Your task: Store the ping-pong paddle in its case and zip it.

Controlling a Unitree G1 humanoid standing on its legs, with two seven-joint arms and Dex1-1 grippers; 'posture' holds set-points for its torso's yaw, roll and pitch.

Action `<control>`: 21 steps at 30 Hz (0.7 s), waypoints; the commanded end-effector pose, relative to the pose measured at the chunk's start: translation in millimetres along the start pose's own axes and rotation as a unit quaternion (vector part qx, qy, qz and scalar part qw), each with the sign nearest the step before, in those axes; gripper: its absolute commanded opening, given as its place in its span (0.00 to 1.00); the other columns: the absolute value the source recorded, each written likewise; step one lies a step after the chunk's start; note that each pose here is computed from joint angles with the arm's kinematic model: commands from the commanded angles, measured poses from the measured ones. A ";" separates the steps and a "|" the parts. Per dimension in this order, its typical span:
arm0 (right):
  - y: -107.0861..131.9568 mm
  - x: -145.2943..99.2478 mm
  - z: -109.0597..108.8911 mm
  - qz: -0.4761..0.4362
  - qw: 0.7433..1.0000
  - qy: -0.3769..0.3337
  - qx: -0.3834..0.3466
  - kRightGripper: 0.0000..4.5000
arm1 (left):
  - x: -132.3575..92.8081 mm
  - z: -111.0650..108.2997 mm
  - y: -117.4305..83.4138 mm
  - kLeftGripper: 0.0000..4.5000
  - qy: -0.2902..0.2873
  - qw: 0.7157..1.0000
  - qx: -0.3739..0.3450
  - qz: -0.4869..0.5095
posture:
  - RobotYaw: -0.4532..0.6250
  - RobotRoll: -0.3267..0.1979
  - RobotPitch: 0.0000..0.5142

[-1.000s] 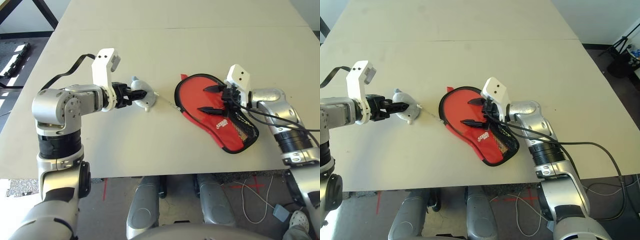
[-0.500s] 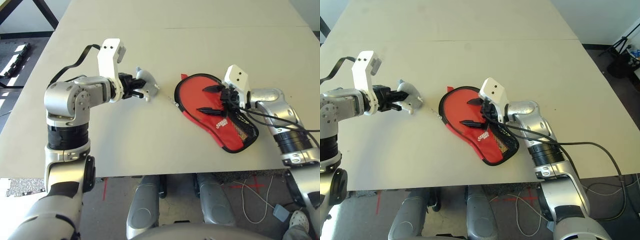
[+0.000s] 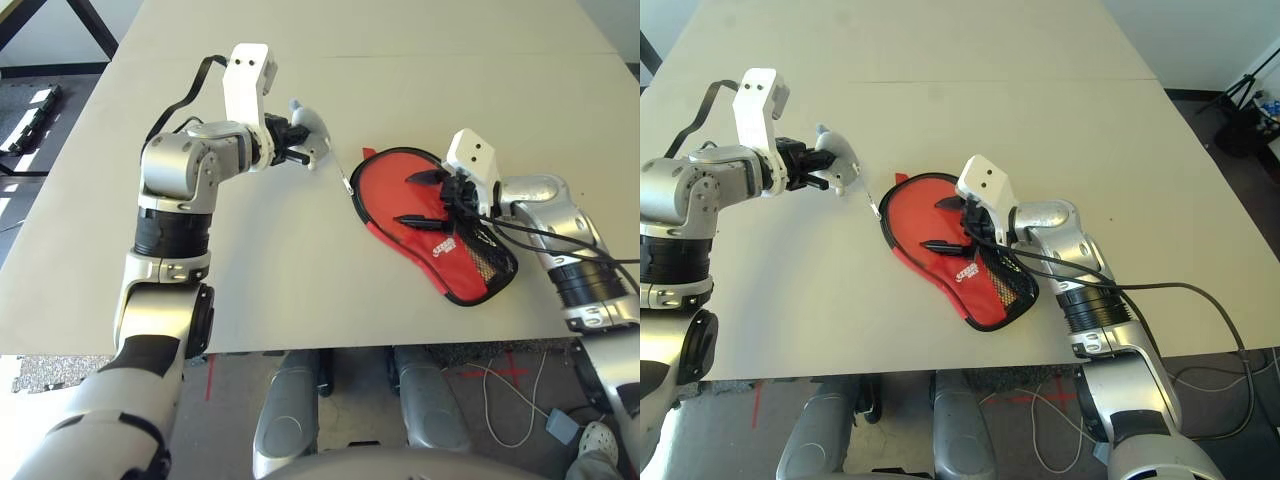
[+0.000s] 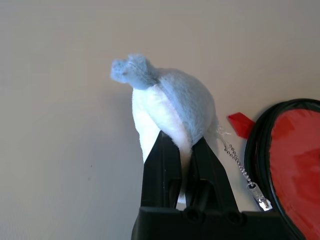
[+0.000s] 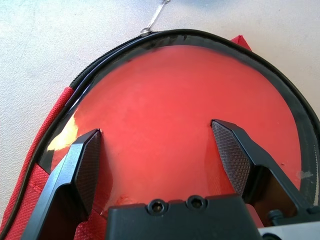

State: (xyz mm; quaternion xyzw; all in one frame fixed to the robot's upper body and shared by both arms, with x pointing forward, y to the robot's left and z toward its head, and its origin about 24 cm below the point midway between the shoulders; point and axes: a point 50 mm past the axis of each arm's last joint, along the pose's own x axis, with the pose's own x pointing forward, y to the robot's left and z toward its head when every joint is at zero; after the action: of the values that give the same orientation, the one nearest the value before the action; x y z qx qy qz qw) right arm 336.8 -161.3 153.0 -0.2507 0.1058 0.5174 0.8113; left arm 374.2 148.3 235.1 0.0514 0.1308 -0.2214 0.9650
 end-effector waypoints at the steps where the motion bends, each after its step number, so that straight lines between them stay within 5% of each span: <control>1: 16.8 9.8 -40.5 0.026 0.994 0.091 0.047 1.00 | 14.2 10.9 -1.0 0.00 -0.024 1.000 0.014 0.010 | 0.47 0.62 0.59; 9: 18.7 11.1 -40.5 0.028 0.994 0.094 0.047 1.00 | 51.8 25.5 -23.7 0.00 -0.050 0.997 0.050 -0.010 | 0.45 0.62 0.59; 21: 21.2 10.1 -42.6 0.023 0.994 0.098 0.050 1.00 | 74.1 38.2 -60.0 0.00 -0.082 0.993 0.070 -0.047 | 0.44 0.62 0.59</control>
State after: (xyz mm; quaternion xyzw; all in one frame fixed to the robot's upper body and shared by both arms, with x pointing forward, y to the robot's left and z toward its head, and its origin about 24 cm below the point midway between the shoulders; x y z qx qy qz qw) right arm 333.7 -160.5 152.1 -0.2607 0.1111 0.5126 0.8105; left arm 420.4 62.5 237.0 0.0907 0.0655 -0.2780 0.9540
